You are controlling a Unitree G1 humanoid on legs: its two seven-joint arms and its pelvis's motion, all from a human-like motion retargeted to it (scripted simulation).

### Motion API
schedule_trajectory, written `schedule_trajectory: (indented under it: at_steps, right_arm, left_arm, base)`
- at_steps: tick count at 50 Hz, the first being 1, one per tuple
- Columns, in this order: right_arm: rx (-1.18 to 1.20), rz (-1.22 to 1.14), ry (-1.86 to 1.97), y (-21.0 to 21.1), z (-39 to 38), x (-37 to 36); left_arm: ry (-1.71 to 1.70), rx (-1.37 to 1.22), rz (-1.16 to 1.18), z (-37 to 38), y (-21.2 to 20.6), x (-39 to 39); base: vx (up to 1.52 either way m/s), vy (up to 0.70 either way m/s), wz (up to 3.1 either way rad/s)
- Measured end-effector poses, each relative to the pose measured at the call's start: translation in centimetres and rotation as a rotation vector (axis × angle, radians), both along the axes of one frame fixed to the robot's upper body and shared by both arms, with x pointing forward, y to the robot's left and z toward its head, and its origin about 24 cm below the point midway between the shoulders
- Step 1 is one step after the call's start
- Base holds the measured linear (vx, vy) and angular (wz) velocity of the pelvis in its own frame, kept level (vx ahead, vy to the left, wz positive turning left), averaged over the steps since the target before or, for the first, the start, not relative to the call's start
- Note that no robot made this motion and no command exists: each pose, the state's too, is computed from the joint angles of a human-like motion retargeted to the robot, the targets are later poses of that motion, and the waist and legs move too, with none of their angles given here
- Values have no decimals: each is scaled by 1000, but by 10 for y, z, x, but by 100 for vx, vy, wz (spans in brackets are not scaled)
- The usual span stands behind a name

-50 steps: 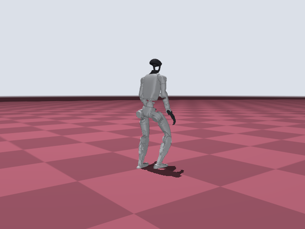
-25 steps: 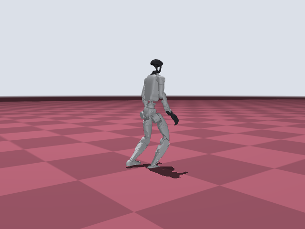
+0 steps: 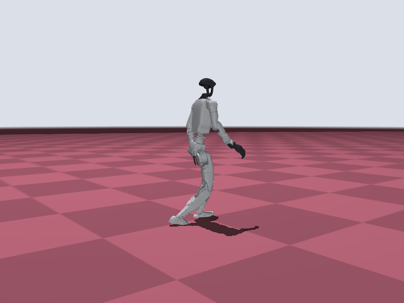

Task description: Walk

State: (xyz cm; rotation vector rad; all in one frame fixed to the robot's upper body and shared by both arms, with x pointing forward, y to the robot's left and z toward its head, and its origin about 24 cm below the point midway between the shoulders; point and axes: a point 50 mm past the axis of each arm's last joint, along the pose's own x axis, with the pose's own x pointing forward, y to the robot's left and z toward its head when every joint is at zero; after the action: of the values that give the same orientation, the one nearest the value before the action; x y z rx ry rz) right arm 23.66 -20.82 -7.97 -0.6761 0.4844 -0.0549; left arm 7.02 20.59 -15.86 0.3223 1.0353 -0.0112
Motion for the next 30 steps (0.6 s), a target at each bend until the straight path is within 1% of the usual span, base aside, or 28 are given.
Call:
schedule_trajectory:
  at_steps: [5,12,16,19,25,30]
  right_arm:
    - [47,27,148,11,-27,-33]
    - [46,99,289,20,-48,-63]
    - [38,82,344,17,-56,-80]
    - [33,57,379,12,-61,-92]
    - [30,20,423,7,-67,-109]
    - [5,-12,385,0,-63,-103]
  left_arm:
    - [-57,50,-28,5,5,17]
    - [-324,194,-45,44,31,102]
    - [-506,238,-34,77,38,147]
    - [-602,256,-41,94,37,167]
    - [-600,219,-63,88,28,159]
    - [-370,151,-79,46,18,100]
  base:
    - [1,4,-36]
    - [2,5,-59]
    - [2,0,-36]
    - [0,-3,-27]
    - [1,-7,-19]
    - [-4,-8,-25]
